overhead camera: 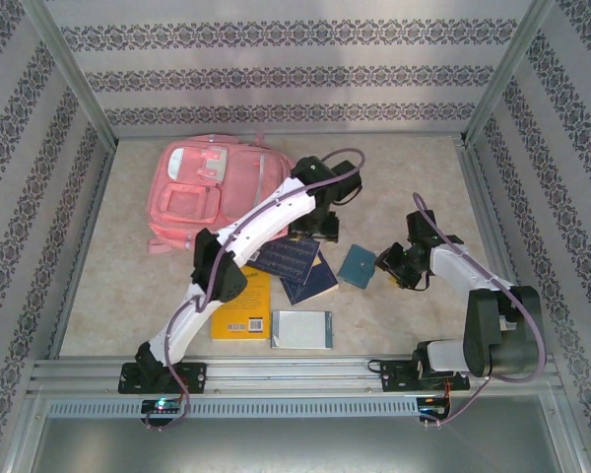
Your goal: Pack the student bag
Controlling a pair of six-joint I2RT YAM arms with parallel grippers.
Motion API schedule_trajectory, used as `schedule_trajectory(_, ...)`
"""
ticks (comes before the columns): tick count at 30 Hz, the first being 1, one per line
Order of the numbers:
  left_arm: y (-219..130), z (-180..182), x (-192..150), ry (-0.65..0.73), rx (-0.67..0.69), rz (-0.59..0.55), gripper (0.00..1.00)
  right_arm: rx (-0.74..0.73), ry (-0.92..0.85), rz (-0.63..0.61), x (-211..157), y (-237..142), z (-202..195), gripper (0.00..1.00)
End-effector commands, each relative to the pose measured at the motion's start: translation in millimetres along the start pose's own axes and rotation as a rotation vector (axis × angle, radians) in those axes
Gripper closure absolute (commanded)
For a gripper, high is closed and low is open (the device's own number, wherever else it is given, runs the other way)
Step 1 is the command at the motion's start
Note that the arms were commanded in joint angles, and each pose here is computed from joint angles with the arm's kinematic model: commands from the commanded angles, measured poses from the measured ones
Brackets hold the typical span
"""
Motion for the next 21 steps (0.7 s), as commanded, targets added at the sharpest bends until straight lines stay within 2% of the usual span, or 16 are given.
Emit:
schedule_trajectory(1,-18,55,-39,0.025,0.154,0.039,0.31,-0.048,-0.060,-0.003,1,-5,3,0.55)
schedule_trajectory(2,-14,59,-43,0.017,0.123,0.036,0.31,-0.040,-0.065,-0.003,1,-5,4,0.54)
schedule_trajectory(4,-1,49,-49,0.052,-0.071,0.040,0.30,-0.003,-0.077,-0.001,0,-3,9,0.53)
schedule_trajectory(8,16,22,-48,0.153,-0.350,-0.007,0.31,0.083,-0.095,0.014,-1,0,18,0.52)
schedule_trajectory(10,18,7,-46,0.189,-0.591,-0.062,0.31,0.122,-0.098,0.012,-2,2,21,0.52)
schedule_trajectory(13,25,6,-34,0.082,-0.897,-0.133,0.36,0.162,-0.088,0.007,-4,3,21,0.52)
schedule_trajectory(15,34,8,-26,0.034,-0.976,-0.145,0.38,0.184,-0.082,0.000,-5,5,20,0.52)
schedule_trajectory(21,33,-16,-8,0.063,-1.121,-0.175,0.41,0.212,-0.036,-0.008,-4,13,12,0.53)
Point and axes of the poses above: each hand's point on the last joint's axis, 136 mm out from that joint toward the fingers, its own y axis out along the fingers, its own z axis along the line the jaws close on, x = y × z, the point moved 6 cm from there along -y, back along the fingers, and after that the axes turned 8 degrees about -y, right-handed, at the moved point
